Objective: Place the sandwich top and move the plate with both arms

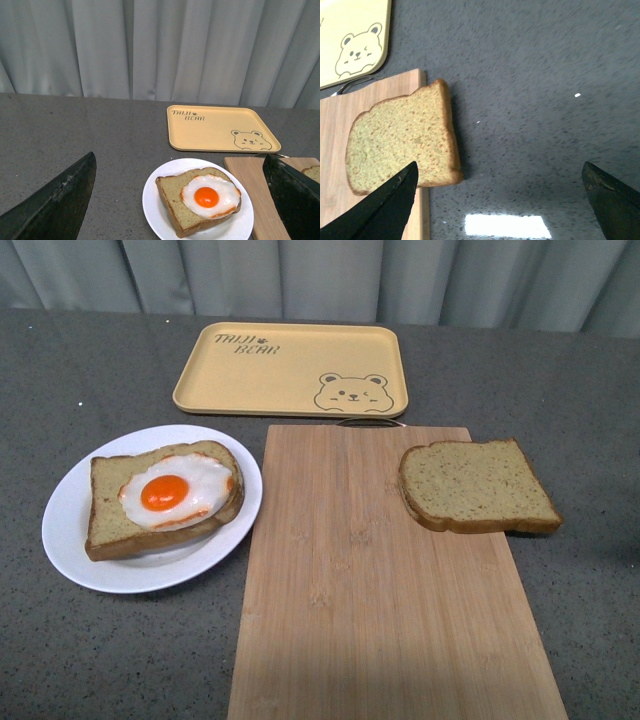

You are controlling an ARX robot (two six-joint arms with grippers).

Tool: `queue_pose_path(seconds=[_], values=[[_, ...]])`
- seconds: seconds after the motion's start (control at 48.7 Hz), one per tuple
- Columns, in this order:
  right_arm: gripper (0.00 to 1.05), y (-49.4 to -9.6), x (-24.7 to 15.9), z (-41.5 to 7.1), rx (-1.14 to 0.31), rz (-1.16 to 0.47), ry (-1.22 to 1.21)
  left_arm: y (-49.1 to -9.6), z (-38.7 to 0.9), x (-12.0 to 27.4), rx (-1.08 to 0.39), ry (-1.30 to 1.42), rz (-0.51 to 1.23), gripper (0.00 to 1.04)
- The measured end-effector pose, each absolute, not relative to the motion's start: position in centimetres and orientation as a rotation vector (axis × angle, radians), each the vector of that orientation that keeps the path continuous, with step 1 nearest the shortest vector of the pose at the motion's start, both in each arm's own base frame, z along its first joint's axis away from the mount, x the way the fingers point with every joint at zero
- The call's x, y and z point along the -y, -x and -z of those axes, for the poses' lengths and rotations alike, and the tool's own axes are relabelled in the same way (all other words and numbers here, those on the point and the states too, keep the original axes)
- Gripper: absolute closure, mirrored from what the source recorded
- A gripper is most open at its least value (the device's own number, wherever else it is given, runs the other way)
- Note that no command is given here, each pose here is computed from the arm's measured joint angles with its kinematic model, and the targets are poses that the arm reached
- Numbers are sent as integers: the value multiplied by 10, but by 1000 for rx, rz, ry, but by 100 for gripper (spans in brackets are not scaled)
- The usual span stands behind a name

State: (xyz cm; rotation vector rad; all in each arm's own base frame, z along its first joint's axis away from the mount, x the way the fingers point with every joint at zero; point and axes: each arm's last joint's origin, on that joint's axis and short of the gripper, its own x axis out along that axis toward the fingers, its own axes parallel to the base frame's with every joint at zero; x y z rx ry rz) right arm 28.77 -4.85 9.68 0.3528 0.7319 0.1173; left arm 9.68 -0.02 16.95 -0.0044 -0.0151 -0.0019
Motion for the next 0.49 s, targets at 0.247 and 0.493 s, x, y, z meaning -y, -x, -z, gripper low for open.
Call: queue_pose_path(seconds=[0.247,0.493], values=[[9,-313,42,-62,-851,-266,-524,-97,-169,0,15,5,2,7],[9,-329,26,-39,-929,-369,-614,-97,-169,0,15,5,2,7]])
